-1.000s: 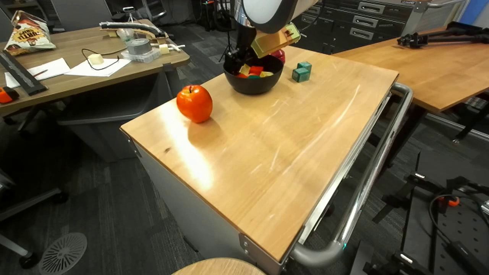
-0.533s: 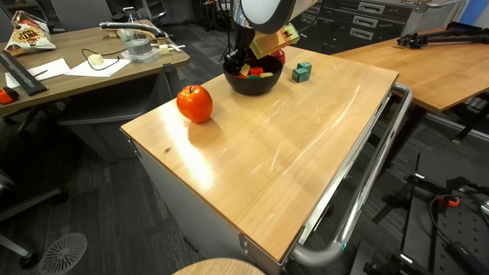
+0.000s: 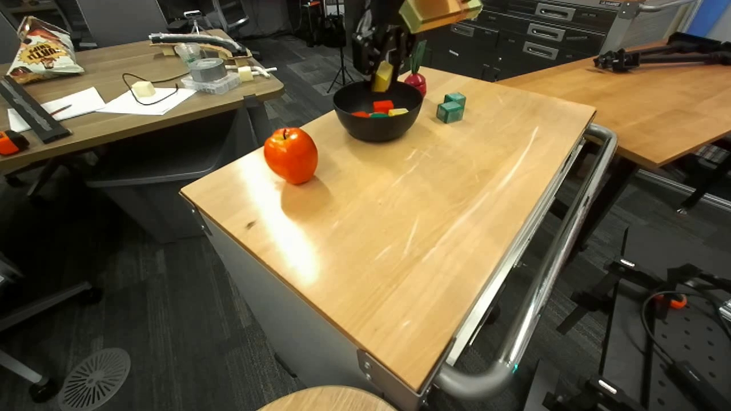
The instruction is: Take most of the objects from the bowl one at a time and put them on the table, then move the apple to the right, then take the block from the bowl and put it on the table
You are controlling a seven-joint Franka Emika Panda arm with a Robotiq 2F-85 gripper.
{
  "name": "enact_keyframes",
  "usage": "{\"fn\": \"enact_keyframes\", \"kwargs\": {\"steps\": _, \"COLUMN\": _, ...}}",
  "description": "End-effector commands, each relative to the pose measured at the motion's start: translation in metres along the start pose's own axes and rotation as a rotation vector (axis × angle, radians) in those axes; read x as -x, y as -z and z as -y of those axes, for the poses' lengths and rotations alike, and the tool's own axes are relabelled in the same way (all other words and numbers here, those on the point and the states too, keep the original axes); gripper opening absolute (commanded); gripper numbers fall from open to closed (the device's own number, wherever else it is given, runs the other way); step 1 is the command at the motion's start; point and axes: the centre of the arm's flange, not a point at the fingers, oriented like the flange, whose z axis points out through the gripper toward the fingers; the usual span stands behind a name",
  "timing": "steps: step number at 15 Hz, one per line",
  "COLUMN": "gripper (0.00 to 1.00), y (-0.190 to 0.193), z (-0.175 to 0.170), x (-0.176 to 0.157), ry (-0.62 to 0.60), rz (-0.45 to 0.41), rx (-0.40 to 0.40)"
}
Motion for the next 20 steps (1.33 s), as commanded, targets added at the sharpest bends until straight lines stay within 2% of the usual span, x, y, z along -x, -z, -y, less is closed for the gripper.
{"fn": "enact_keyframes", "kwargs": {"steps": 1, "gripper": 0.35, "y": 0.057, "z": -0.025, "x": 0.062, "ry": -0.023, "rz": 0.143, "rx": -0.091}}
{"fn": "enact_keyframes", "kwargs": {"steps": 3, "gripper": 0.35, "y": 0.063, "z": -0.037, "x": 0.091, "ry": -0.06, "rz": 0.241, "rx": -0.15}}
{"fn": "enact_keyframes", "kwargs": {"steps": 6, "gripper": 0.35, "y": 0.056, "z": -0.057, "x": 0.119, "ry": -0.176, "rz": 0.319, "rx": -0.163}}
{"fn": "enact_keyframes", "kwargs": {"steps": 9, "gripper": 0.35, "y": 0.023, "z": -0.076, "x": 0.124, "ry": -0.302, "rz": 0.293, "rx": -0.123}}
{"fn": "enact_keyframes", "kwargs": {"steps": 14, "gripper": 0.35, "y": -0.037, "z": -0.085, "x": 0.122, "ry": -0.429, "rz": 0.286, "rx": -0.146}}
{"fn": "enact_keyframes", "kwargs": {"steps": 18, "gripper": 0.35, "y": -0.056, "z": -0.088, "x": 0.124, "ry": -0.487, "rz": 0.253, "rx": -0.161}}
{"fn": "enact_keyframes", "kwargs": {"steps": 19, "gripper": 0.74, "y": -0.054, "z": -0.089, "x": 0.124, "ry": -0.496, "rz": 0.241, "rx": -0.164}}
{"fn": "enact_keyframes", "kwargs": {"steps": 20, "gripper": 0.87, "y": -0.051, "z": -0.091, "x": 0.125, "ry": -0.504, "rz": 0.238, "rx": -0.17}}
